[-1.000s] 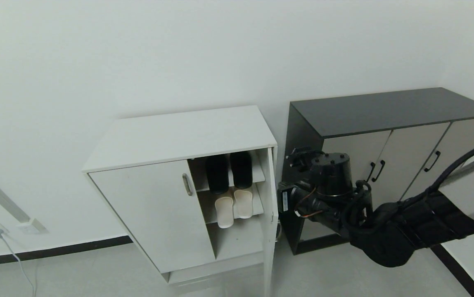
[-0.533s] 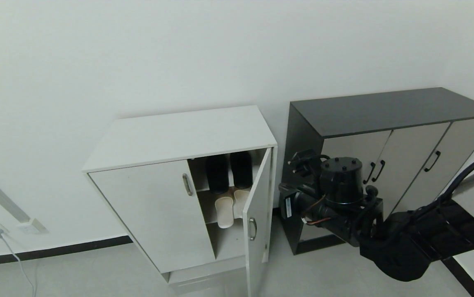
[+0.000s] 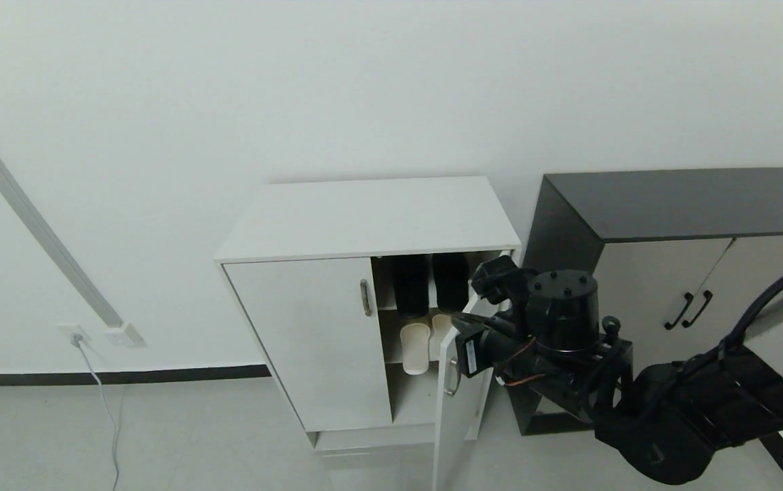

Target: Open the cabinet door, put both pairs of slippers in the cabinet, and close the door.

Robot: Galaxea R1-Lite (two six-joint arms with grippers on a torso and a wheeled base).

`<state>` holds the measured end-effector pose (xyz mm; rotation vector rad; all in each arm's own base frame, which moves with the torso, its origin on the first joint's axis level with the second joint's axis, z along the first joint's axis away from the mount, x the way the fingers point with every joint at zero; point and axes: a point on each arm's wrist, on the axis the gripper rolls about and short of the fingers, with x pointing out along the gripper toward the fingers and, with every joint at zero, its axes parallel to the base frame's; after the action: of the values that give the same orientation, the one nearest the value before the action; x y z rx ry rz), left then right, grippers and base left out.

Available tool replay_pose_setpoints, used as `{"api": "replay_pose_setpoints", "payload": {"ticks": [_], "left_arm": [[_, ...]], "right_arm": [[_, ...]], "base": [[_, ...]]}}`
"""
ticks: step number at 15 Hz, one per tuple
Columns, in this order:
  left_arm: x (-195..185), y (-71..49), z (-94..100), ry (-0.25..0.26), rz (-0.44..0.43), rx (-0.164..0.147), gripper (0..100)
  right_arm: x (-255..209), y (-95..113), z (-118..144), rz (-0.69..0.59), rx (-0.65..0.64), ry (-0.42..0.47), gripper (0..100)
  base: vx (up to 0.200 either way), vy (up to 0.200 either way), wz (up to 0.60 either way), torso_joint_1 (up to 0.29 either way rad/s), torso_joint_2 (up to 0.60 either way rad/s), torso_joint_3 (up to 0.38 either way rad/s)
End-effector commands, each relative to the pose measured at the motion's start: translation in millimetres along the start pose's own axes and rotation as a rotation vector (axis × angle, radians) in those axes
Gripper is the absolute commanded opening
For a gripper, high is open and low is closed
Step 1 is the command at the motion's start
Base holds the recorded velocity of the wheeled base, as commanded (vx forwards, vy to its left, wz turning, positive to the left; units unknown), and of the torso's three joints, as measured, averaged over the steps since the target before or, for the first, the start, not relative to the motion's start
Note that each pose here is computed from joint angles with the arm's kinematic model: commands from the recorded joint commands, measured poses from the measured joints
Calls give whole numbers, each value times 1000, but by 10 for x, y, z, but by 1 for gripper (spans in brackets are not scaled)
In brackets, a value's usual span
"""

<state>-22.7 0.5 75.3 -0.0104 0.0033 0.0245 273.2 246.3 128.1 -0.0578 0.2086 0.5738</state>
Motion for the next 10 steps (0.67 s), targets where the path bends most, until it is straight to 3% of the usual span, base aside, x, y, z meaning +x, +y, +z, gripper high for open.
{"api": "replay_pose_setpoints", "payload": {"ticks": [1, 7, 10], "left_arm": [[0, 0, 0, 0, 0, 0, 0], [0, 0, 0, 0, 2, 0, 0], [0, 0, 0, 0, 0, 1, 0]], "right_arm": [[-14, -9, -50, -4, -12, 13, 0], [-301, -81, -233, -17, -60, 95, 0], [-414, -109, -379, -19, -70, 154, 0]], "base": [[0, 0, 0, 0, 0, 0], [0, 0, 0, 0, 0, 0], [200, 0, 0, -4, 1, 2]]}}
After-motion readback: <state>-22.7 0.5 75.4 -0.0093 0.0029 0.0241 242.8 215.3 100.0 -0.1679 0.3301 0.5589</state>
